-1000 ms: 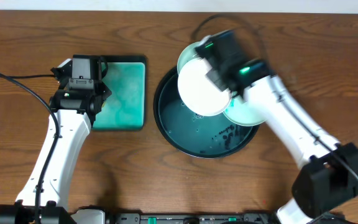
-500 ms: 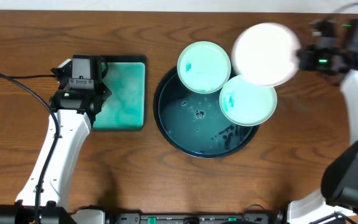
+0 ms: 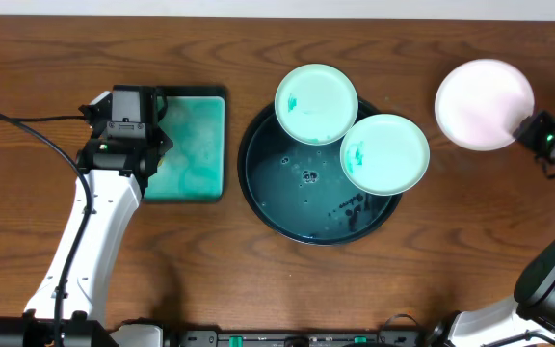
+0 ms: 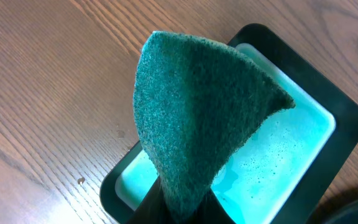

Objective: Clean dirty plates on tray and stack at the side
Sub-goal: 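Carry the white plate right and set it on the table, then move the right gripper to the pale green plate at the tray's top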

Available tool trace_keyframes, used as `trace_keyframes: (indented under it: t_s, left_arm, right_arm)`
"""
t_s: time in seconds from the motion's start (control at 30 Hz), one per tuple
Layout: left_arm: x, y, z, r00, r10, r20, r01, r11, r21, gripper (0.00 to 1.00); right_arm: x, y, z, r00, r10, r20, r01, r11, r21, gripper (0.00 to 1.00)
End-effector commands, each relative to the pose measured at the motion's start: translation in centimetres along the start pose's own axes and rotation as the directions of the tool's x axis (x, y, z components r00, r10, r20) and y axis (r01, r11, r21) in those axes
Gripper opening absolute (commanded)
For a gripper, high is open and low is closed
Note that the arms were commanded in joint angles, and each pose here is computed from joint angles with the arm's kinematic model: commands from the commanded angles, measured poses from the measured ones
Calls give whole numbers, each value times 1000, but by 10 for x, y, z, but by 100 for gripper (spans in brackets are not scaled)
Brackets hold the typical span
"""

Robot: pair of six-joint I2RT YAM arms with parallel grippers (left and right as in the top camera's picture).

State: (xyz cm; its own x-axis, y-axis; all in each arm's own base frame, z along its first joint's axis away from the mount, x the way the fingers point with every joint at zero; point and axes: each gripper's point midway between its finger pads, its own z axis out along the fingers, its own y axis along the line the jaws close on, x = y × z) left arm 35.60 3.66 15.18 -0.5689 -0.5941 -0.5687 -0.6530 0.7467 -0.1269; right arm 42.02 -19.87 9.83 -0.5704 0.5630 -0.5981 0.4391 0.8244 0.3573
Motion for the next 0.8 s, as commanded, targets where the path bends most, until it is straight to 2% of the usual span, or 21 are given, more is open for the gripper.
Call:
trace_keyframes:
  t_s: [0.0,0.2,0.3,0.37,0.43,0.47,0.5,0.6,0.7,0.77]
  left_arm:
    - [-3,5,0,1000,2,18,-1,1000,-22,7]
    - [-3,5,0,1000,2,15,-1,1000,-20,7]
    - [-3,5,0,1000,2,16,-1,1000,-21,7]
    - [-3,5,0,1000,1,16,-1,1000,-20,7]
    - [-3,5,0,1000,1,16,-1,1000,-20,7]
    - [-3,5,0,1000,1,16,-1,1000,-20,7]
    - [-3,5,0,1000,2,15,-1,1000,-20,7]
    - [-3,5,0,1000,2,15,-1,1000,-20,7]
    - [-3,5,0,1000,1,15,-1,1000,-20,7]
    - [-3,4,0,1000,1,13,-1,1000,-17,7]
  right_arm:
    - [7,-23,0,994,101,45,-105,988,112,1]
    - [22,-45,3,993,104,59,-115,970,214,1]
    - [22,-46,3,993,102,60,-113,969,219,2]
    - [22,-45,3,993,100,58,-110,970,216,12]
    - [24,-42,4,994,95,46,-102,974,200,13]
    - [24,-38,3,994,97,39,-103,978,180,17]
    - [23,-34,1,995,97,35,-101,982,161,25]
    - [9,-20,-12,995,81,61,-88,988,123,37]
    - [-14,15,-33,994,-9,113,6,1000,27,57]
    - [-28,47,-50,986,-85,144,91,995,-36,59]
